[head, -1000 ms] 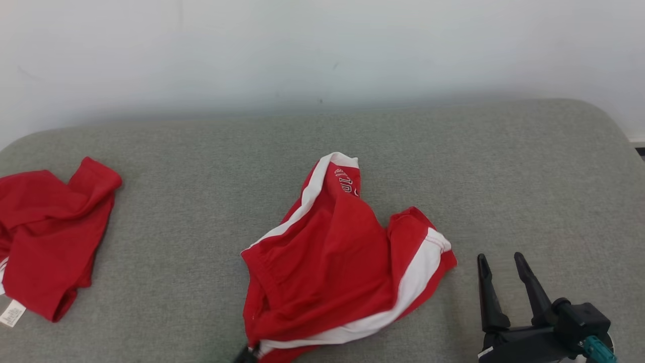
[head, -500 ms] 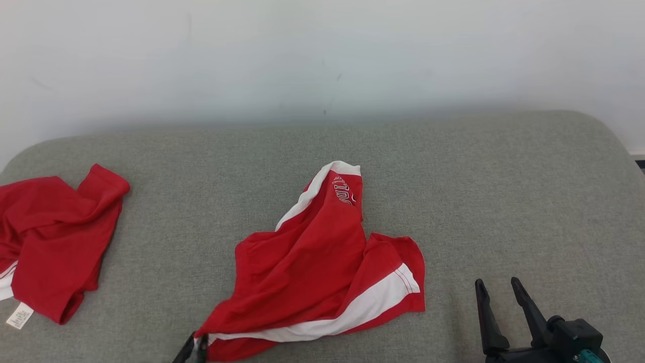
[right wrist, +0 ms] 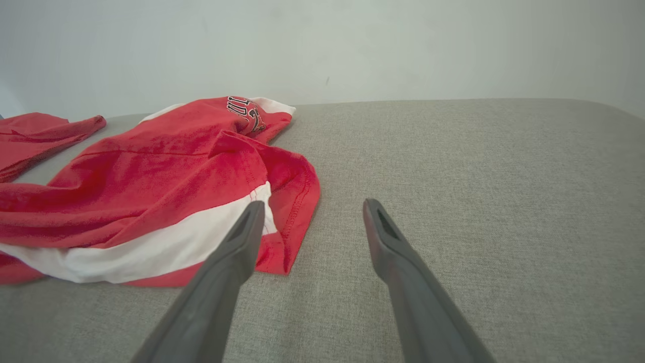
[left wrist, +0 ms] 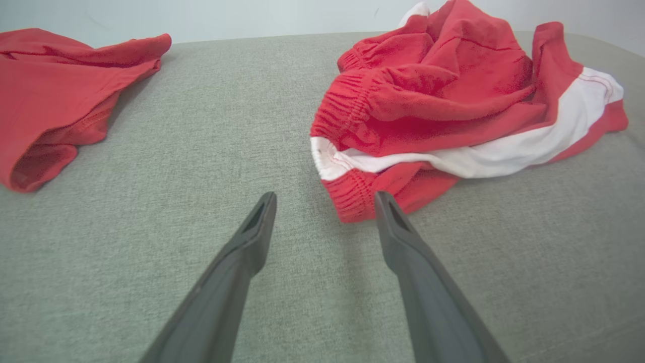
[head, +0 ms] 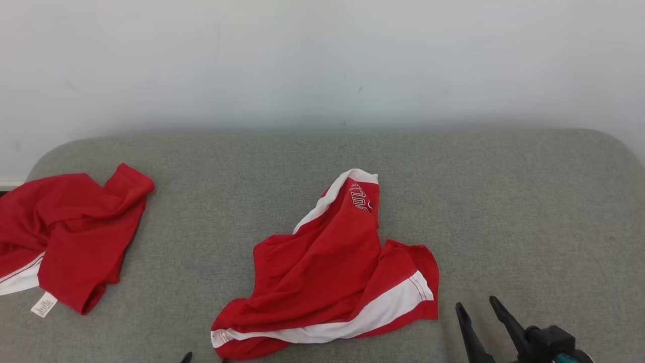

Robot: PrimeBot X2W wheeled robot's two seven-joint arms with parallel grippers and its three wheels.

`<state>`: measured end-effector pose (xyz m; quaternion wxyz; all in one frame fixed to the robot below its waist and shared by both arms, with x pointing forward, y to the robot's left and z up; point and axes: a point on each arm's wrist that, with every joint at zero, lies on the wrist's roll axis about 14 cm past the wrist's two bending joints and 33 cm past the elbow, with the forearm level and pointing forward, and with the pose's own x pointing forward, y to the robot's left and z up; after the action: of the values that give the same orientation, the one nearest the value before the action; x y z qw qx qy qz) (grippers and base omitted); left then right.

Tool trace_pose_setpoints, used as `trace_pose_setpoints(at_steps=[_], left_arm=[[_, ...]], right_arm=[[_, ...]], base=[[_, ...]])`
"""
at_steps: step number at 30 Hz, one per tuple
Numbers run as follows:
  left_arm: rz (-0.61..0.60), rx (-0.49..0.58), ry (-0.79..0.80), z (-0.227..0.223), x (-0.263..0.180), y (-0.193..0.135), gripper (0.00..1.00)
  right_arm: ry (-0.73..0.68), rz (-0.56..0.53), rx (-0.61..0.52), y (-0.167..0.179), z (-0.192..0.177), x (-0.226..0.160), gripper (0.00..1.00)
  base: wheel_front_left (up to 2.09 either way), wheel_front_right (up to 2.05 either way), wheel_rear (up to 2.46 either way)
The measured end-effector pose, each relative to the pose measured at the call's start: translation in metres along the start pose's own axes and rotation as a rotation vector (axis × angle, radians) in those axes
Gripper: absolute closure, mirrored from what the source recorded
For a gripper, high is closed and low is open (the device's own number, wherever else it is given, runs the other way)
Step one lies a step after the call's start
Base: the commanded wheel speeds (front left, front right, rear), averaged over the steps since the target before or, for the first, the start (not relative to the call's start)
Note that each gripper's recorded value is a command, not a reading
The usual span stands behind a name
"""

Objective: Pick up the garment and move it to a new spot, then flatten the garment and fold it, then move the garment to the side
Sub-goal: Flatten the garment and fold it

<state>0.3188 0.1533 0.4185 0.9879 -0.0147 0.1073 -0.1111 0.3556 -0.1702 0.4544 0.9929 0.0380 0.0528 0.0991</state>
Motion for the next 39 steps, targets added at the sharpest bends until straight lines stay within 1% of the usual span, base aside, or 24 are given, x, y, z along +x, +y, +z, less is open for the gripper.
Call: trace_pose_setpoints(at_steps=[4, 7, 11, 17, 22, 23, 24, 25, 26, 33, 39], left_arm=[[0.025, -0.005, 0.001, 0.001, -0.001, 0.012, 0.00], [-0.014, 0.019, -0.002, 0.006, 0.007, 0.010, 0.00], [-0.070, 0.045, 0.024, 0.003, 0.015, 0.004, 0.00], [-0.111, 0.050, 0.054, 0.004, 0.032, 0.010, 0.00], [-0.157, 0.037, 0.098, -0.004, 0.041, 0.002, 0.00], [-0.163, 0.034, 0.106, -0.006, 0.042, 0.001, 0.00], [-0.162, 0.022, 0.113, -0.007, 0.042, 0.001, 0.58], [-0.163, 0.013, 0.119, -0.008, 0.043, 0.001, 0.88], [-0.163, 0.010, 0.122, -0.009, 0.043, 0.002, 1.00], [-0.181, -0.038, 0.094, 0.001, 0.043, -0.006, 1.00], [-0.220, -0.083, 0.055, 0.007, 0.027, -0.026, 1.00]], right_arm=[[0.033, 0.062, -0.045, 0.006, -0.004, 0.010, 0.00], [0.086, 0.129, -0.099, 0.013, -0.012, 0.021, 0.00], [0.118, 0.182, -0.133, 0.018, -0.015, 0.035, 0.00], [0.180, 0.241, -0.162, 0.025, -0.025, 0.054, 0.00], [0.244, 0.280, -0.164, 0.030, -0.040, 0.064, 0.00], [0.255, 0.292, -0.165, 0.033, -0.043, 0.065, 0.52], [0.264, 0.307, -0.169, 0.036, -0.045, 0.066, 1.00], [0.270, 0.311, -0.161, 0.038, -0.047, 0.067, 1.00], [0.273, 0.318, -0.152, 0.040, -0.047, 0.068, 1.00], [0.272, 0.338, -0.143, 0.042, -0.044, 0.062, 1.00], [0.204, 0.334, -0.095, 0.041, -0.022, 0.054, 1.00]], base=[[0.00, 0.00, 0.00], [0.00, 0.00, 0.00], [0.00, 0.00, 0.00], [0.00, 0.00, 0.00], [0.00, 0.00, 0.00], [0.00, 0.00, 0.00], [0.00, 0.00, 0.00], [0.00, 0.00, 0.00], [0.00, 0.00, 0.00], [0.00, 0.00, 0.00], [0.00, 0.00, 0.00]])
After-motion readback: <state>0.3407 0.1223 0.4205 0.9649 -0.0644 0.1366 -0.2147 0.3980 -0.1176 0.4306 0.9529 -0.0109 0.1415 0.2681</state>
